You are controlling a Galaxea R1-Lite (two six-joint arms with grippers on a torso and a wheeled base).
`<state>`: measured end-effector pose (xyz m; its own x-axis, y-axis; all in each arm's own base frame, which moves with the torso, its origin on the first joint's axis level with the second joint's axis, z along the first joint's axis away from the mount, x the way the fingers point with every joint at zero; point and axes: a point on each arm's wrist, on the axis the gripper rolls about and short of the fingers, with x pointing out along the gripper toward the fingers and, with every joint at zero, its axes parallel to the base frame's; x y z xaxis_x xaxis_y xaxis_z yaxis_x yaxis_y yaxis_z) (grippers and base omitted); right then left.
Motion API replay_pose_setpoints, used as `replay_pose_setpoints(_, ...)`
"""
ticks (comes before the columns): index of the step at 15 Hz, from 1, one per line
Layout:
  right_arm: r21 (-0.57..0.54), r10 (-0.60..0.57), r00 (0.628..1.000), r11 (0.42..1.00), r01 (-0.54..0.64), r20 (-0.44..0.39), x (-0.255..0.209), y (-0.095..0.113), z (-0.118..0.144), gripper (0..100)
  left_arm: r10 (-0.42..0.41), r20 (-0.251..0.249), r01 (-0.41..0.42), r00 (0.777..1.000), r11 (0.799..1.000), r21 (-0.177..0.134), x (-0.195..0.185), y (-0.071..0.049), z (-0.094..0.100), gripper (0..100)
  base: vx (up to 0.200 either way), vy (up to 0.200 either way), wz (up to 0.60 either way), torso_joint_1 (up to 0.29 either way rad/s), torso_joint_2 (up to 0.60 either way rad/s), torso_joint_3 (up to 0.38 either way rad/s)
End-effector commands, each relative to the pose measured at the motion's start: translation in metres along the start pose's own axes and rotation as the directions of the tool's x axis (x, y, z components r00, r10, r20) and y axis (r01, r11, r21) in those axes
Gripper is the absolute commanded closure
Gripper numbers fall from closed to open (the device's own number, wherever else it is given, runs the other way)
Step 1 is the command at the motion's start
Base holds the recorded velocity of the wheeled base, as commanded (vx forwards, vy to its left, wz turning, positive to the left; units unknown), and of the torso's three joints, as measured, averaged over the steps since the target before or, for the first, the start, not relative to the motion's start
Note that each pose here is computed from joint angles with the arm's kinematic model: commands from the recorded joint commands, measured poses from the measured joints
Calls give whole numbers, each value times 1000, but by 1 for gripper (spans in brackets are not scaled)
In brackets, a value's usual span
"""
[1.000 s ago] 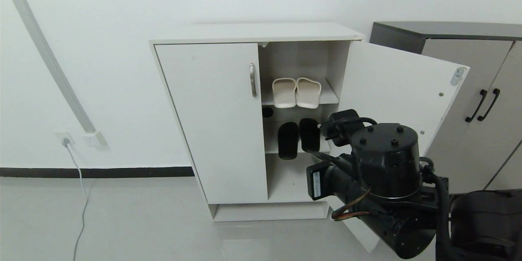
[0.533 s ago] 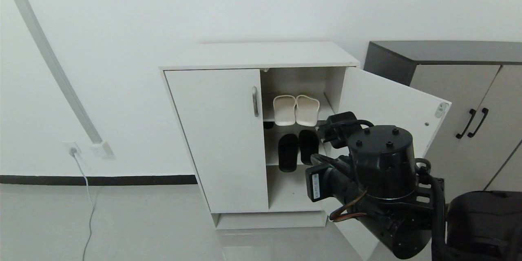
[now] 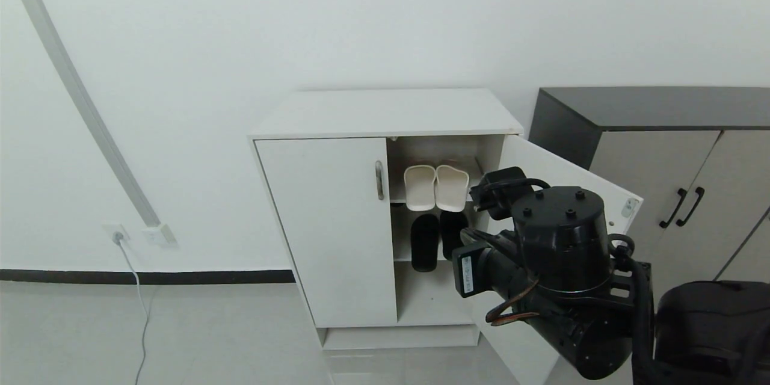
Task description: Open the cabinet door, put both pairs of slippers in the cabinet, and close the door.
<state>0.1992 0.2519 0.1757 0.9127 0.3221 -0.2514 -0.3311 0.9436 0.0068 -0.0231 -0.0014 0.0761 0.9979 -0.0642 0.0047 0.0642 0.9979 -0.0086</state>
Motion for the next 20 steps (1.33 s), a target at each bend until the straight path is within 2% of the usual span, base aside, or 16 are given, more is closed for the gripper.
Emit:
replay_pose_setpoints(1,-2,0,1000,1000,0,-3,1,0,-1,100,0,-2,0,1000,1000,0,0,0,0,100,0,0,0,212,-515,-315)
replay_pose_setpoints(13,-5,-2,1000,1000,2,-8,2,0,-3,100,0,-2,0,1000,1000,-2,0,0,0,100,0,0,0,238,-554,-321)
replay_pose_setpoints(20,1,-25,1000,1000,25,-10,6,-5,-3,100,1,-2,-1,1000,1000,-2,0,0,0,100,0,0,0,181,-409,-223)
